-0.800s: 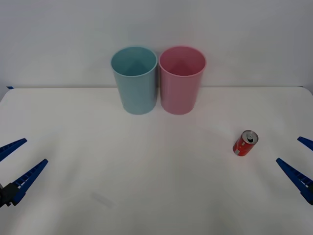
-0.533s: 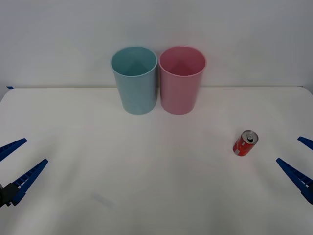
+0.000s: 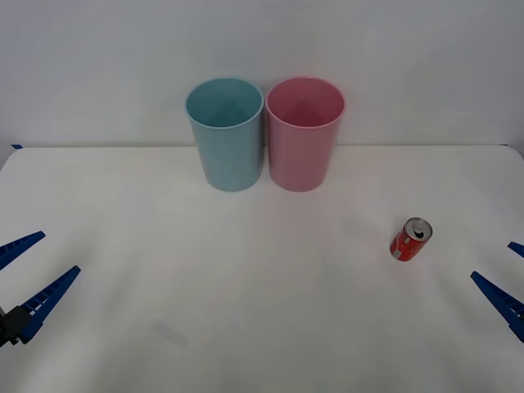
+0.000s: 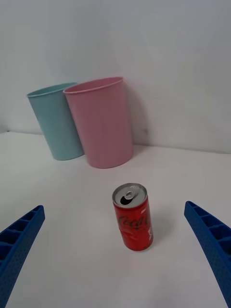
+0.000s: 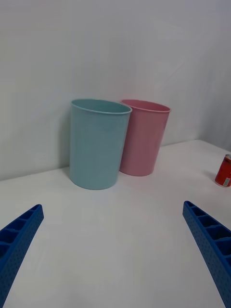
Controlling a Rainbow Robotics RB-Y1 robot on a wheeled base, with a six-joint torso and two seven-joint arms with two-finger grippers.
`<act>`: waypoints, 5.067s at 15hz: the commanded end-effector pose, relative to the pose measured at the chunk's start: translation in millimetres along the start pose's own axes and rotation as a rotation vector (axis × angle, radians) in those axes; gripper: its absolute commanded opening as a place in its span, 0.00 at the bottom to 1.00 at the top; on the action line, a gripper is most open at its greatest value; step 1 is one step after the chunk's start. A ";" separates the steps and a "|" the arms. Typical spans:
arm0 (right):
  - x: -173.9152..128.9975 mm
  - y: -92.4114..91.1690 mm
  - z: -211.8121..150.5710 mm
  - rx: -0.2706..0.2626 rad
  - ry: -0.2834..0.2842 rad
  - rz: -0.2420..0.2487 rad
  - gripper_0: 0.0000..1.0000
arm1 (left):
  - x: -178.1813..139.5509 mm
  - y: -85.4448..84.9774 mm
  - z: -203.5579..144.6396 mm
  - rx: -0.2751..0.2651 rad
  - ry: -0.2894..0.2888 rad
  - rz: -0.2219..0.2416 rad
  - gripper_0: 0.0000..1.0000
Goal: Grasp the object on the table and drop it into the matching bin: aluminum can to the light blue bin, PET bottle to the pink bin.
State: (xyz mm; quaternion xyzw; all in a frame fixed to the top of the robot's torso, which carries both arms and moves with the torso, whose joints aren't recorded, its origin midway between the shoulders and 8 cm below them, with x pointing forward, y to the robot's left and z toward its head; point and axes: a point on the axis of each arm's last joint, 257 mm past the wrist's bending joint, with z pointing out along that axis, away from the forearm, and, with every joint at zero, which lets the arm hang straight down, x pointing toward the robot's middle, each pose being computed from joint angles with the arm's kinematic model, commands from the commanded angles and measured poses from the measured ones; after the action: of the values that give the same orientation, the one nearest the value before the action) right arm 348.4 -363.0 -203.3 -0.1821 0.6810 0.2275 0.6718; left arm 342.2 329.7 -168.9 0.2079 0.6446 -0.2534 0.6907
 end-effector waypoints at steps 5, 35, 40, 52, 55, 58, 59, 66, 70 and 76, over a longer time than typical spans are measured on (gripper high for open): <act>33.3 -15.2 -13.9 0.060 0.042 -0.024 1.00 | 0.0 0.0 0.0 0.000 0.000 0.000 1.00; 107.5 -7.3 100.4 0.160 0.059 -0.039 1.00 | 0.0 0.0 0.0 0.000 0.000 0.000 1.00; 112.9 -14.0 123.1 0.180 0.062 -0.030 1.00 | 0.0 0.0 0.0 0.000 0.000 0.000 1.00; 110.5 -22.3 162.6 0.213 0.072 -0.049 1.00 | 0.0 0.0 0.0 0.000 0.000 0.000 1.00; 111.5 -22.8 165.9 0.223 0.075 -0.052 1.00 | 0.0 0.0 0.0 0.000 0.000 0.000 1.00; 111.3 -22.4 167.1 0.223 0.076 -0.061 0.39 | 0.0 0.0 0.0 0.000 0.000 0.000 1.00; 111.2 -22.1 167.2 0.221 0.076 -0.065 0.20 | 0.0 0.0 0.0 0.000 0.000 0.000 1.00; 109.7 -18.2 168.8 0.209 0.068 -0.068 0.00 | 0.0 0.0 0.0 0.000 0.000 0.000 1.00; 102.4 -11.3 168.4 0.179 0.051 -0.073 0.00 | 0.0 0.0 0.0 0.000 0.000 0.000 1.00; 72.9 17.8 156.6 0.114 0.013 -0.033 0.00 | 0.0 0.0 0.0 0.000 0.000 0.000 1.00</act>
State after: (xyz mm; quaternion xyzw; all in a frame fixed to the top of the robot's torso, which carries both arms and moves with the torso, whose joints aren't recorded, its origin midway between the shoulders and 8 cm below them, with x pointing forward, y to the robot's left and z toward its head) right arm 470.7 -261.1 -278.2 -0.1570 0.6949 0.1659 0.6819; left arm 342.2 329.7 -168.9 0.2079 0.6446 -0.2534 0.6907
